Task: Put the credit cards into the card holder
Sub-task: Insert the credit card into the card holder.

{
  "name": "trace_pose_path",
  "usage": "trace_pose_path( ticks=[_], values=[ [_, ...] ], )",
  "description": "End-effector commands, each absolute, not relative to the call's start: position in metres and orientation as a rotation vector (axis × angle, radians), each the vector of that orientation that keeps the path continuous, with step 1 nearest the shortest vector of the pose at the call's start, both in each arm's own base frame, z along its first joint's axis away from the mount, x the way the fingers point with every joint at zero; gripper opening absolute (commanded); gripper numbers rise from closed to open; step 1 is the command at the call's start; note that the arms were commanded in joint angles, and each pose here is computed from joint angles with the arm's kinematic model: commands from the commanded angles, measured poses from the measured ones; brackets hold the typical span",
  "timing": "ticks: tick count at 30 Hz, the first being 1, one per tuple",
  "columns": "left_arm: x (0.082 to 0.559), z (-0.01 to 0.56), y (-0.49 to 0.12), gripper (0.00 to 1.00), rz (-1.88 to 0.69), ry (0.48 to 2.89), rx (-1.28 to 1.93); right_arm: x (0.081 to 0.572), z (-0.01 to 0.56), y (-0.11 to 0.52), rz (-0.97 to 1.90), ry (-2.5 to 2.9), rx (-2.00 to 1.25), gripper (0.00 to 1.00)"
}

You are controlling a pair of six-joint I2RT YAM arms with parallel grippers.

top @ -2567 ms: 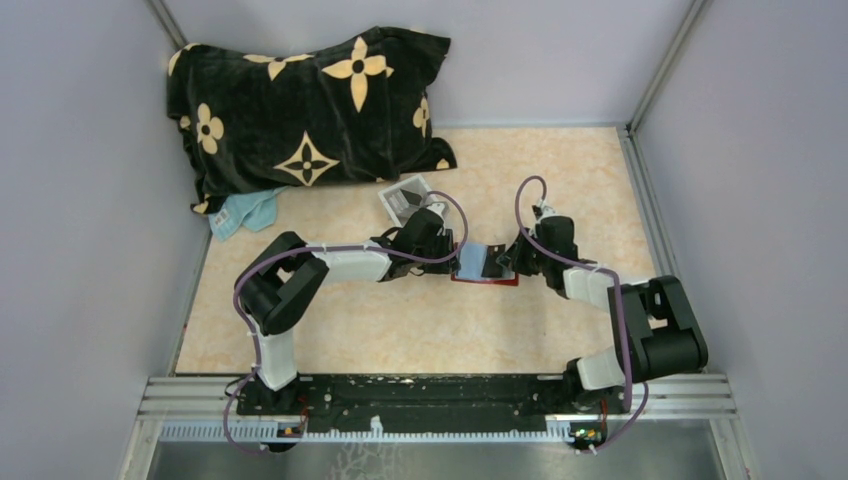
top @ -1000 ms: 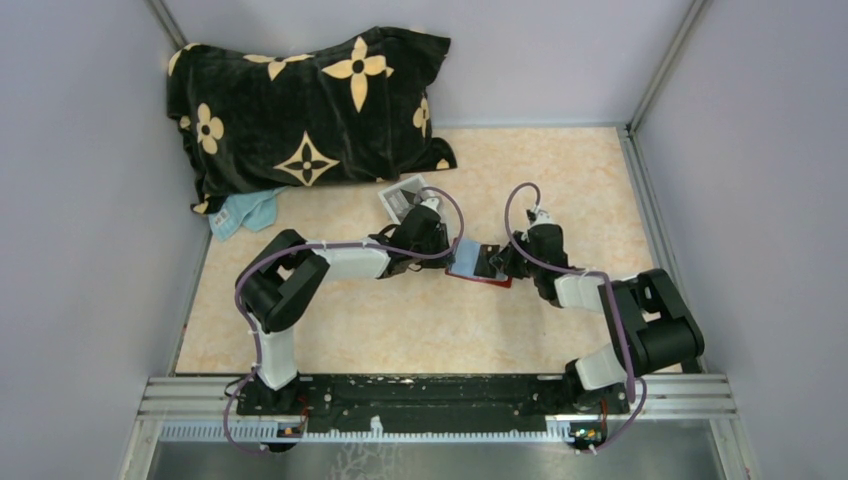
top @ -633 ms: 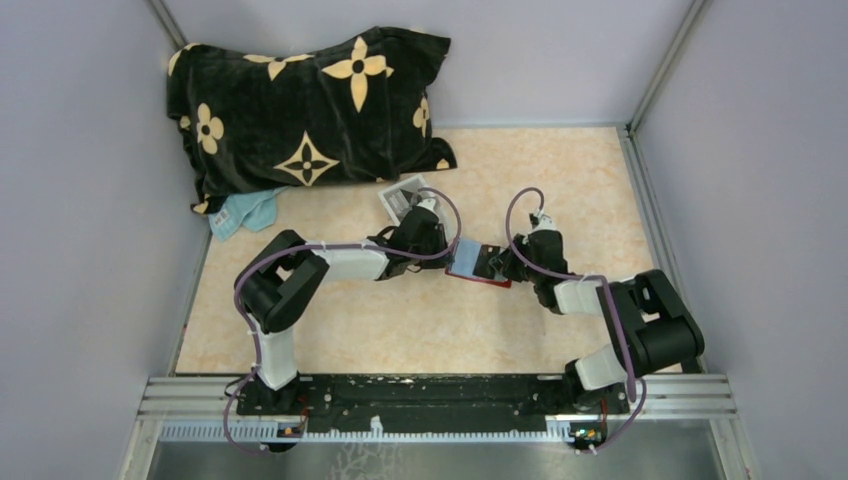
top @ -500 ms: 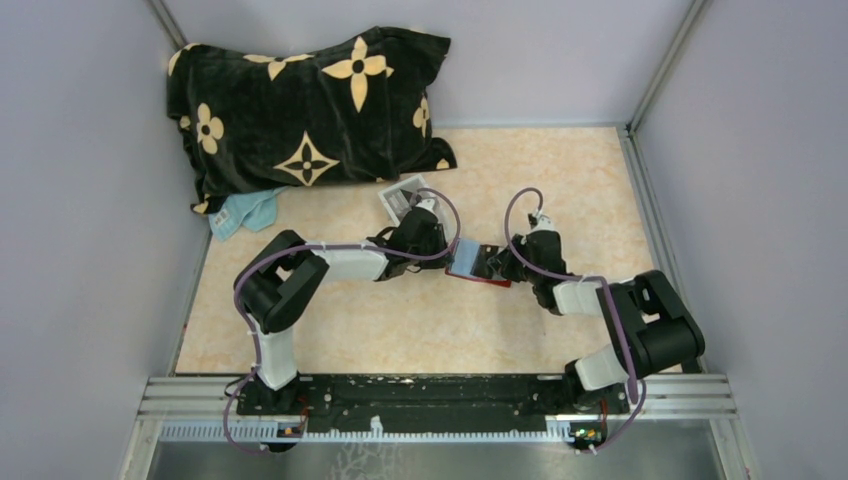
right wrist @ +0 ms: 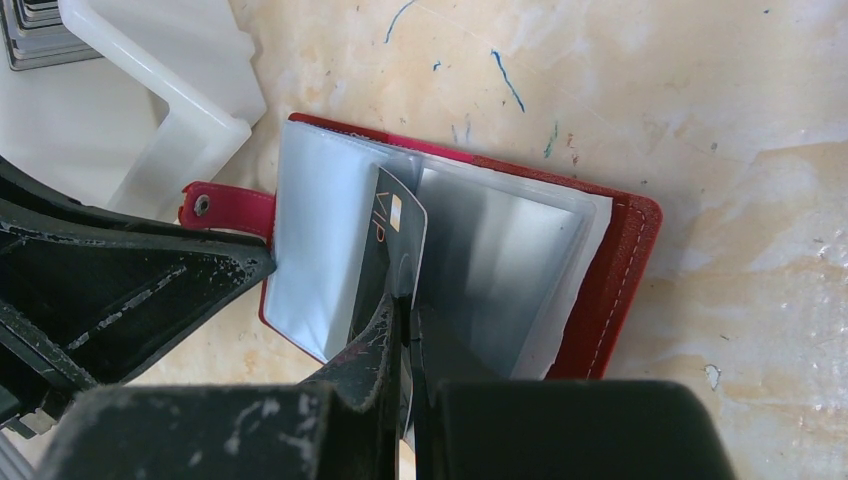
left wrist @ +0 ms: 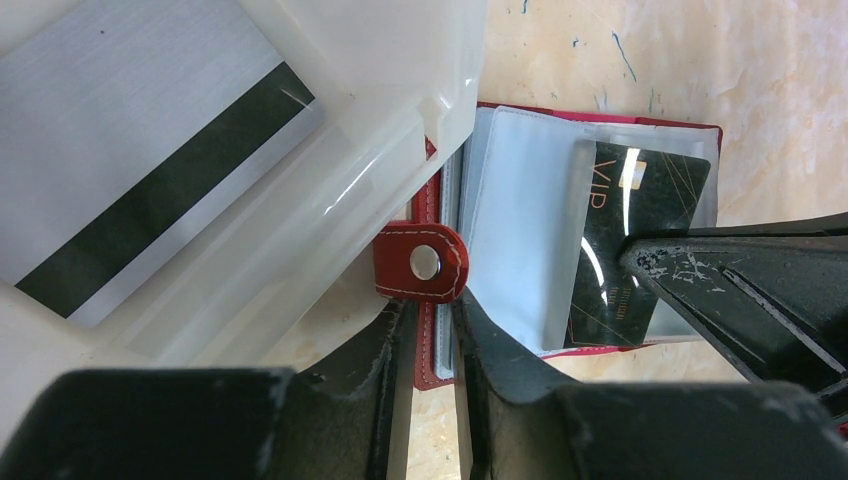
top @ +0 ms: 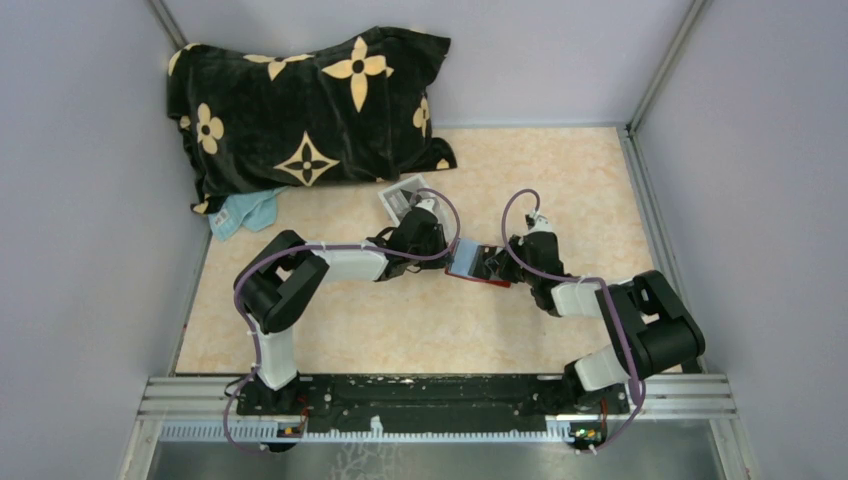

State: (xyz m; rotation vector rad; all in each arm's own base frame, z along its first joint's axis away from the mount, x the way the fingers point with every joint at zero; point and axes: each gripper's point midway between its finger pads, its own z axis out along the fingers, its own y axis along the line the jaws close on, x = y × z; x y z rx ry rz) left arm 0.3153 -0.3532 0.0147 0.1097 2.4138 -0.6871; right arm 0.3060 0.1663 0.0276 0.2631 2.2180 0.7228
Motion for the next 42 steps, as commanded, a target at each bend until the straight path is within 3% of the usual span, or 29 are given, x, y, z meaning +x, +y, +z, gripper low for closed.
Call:
trace_pose_path(
  ticks=[1, 10, 17, 21, 35, 42],
  values=[
    [0.235, -0.089, -0.275, 0.26, -0.286, 2.828, 0.199, 0.261, -0.014, 0.169, 0.694, 2.439, 0.196, 0.00],
    [0.235, -0.087, -0.277, 0.26, -0.302, 2.826, 0.208, 0.269, -0.018, 0.179, 0.714, 2.464, 0.209, 0.01],
    [0.233, -0.088, -0.278, 0.26, -0.323, 2.830, 0.209, 0.271, -0.013, 0.177, 0.681, 2.468, 0.218, 0.42],
    [0.232, -0.086, -0.280, 0.26, -0.336, 2.829, 0.211, 0.271, -0.011, 0.173, 0.657, 2.470, 0.233, 0.51],
    [0.226, -0.078, -0.289, 0.23, -0.451, 2.815, 0.220, 0.276, 0.006, 0.158, 0.508, 2.487, 0.222, 0.53],
    [0.223, -0.080, -0.291, 0.14, -0.478, 2.820, 0.234, 0.278, 0.020, 0.152, 0.470, 2.461, 0.221, 0.53]
  ],
)
